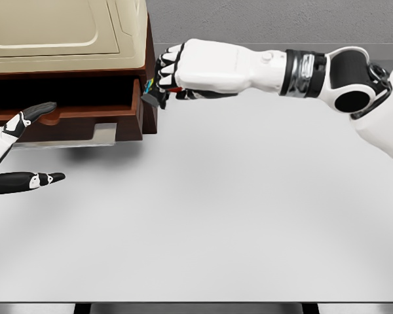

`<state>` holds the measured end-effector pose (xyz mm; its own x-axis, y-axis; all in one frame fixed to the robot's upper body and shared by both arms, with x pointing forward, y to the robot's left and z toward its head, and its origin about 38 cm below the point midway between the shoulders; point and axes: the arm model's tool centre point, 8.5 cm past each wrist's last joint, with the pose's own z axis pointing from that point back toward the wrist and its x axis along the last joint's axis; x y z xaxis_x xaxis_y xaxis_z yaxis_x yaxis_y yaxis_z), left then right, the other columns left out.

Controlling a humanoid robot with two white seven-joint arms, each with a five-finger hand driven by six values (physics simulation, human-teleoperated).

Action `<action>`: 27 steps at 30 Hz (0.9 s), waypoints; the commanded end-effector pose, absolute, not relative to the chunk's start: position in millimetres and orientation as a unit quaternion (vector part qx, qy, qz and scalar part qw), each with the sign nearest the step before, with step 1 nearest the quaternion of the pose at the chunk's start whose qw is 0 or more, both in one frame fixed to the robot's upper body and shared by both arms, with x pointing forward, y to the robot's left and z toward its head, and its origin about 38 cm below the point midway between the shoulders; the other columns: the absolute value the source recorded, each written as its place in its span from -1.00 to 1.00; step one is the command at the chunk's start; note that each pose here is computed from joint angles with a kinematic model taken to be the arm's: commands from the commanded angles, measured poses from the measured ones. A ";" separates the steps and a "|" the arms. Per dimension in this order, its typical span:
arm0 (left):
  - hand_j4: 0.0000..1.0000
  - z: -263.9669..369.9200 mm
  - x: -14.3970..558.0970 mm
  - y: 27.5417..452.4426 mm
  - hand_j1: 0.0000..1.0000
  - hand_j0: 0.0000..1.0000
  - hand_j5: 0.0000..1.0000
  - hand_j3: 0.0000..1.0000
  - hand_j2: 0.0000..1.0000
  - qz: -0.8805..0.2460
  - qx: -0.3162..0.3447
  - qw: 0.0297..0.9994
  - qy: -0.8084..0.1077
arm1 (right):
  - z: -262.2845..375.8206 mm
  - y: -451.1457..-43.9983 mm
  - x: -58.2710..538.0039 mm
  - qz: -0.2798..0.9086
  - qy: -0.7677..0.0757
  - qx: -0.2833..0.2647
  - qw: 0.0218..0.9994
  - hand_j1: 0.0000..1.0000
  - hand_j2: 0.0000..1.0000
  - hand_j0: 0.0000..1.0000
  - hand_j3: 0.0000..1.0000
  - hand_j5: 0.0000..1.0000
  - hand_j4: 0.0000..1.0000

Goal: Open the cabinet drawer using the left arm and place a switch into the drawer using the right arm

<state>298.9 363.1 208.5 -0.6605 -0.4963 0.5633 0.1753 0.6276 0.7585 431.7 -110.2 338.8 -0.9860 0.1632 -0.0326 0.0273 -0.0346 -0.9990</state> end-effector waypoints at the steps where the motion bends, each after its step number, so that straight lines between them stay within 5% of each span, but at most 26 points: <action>1: 1.00 209.0 298.9 363.4 1.00 1.00 1.00 1.00 1.00 -0.417 0.097 0.400 -0.810 | 335.0 -99.2 433.1 0.712 -0.698 -0.056 0.050 -0.15 -0.15 -0.15 -0.15 -0.15 -0.15; 27: 1.00 209.0 298.9 363.4 1.00 1.00 1.00 1.00 1.00 -0.417 0.097 0.400 -0.810 | 345.5 -32.5 459.3 0.726 -0.685 -0.036 0.047 -0.15 -0.15 -0.15 -0.15 -0.15 -0.15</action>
